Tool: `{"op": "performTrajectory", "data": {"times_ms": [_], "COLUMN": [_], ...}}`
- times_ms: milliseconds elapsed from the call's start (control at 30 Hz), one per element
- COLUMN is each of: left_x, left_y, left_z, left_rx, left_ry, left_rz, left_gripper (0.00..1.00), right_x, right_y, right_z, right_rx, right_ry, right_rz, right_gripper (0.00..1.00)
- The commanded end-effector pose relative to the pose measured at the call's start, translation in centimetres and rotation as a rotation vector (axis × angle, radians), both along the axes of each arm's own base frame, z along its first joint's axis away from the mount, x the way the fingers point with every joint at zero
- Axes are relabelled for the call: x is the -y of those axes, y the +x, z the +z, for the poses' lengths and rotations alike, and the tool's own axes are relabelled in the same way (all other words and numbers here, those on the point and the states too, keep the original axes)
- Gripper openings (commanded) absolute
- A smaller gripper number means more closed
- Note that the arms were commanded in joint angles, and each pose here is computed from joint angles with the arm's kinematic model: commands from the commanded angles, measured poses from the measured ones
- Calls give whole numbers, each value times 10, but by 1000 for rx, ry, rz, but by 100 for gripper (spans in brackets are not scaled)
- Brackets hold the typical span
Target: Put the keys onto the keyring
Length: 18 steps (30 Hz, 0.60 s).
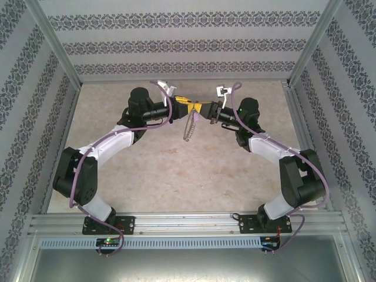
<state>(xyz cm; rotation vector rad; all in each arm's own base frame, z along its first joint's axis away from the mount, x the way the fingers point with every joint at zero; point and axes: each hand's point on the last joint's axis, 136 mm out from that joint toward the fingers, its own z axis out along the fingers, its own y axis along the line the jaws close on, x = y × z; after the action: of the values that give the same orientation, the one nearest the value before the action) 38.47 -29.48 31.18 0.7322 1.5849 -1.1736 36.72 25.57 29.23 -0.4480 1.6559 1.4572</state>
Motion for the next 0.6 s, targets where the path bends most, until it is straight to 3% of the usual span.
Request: {"op": "performTrajectory", "data": {"times_ms": [0, 200, 567], "left_x": [-4, -4, 0], "left_y": [-4, 5, 0], "left_z": [11, 1, -9], "left_rx": [33, -28, -141], "left_ry": [69, 155, 198], "left_rz": [-33, -57, -189], "left_gripper": [30, 34, 34], "right_x": [2, 10, 11], "right_y": [-3, -2, -5], "right_z": [6, 5, 13], "right_rx": [71, 106, 111], "right_ry": [-81, -132, -139], "right_rz": [47, 92, 176], "right_gripper": [0, 0, 0]}}
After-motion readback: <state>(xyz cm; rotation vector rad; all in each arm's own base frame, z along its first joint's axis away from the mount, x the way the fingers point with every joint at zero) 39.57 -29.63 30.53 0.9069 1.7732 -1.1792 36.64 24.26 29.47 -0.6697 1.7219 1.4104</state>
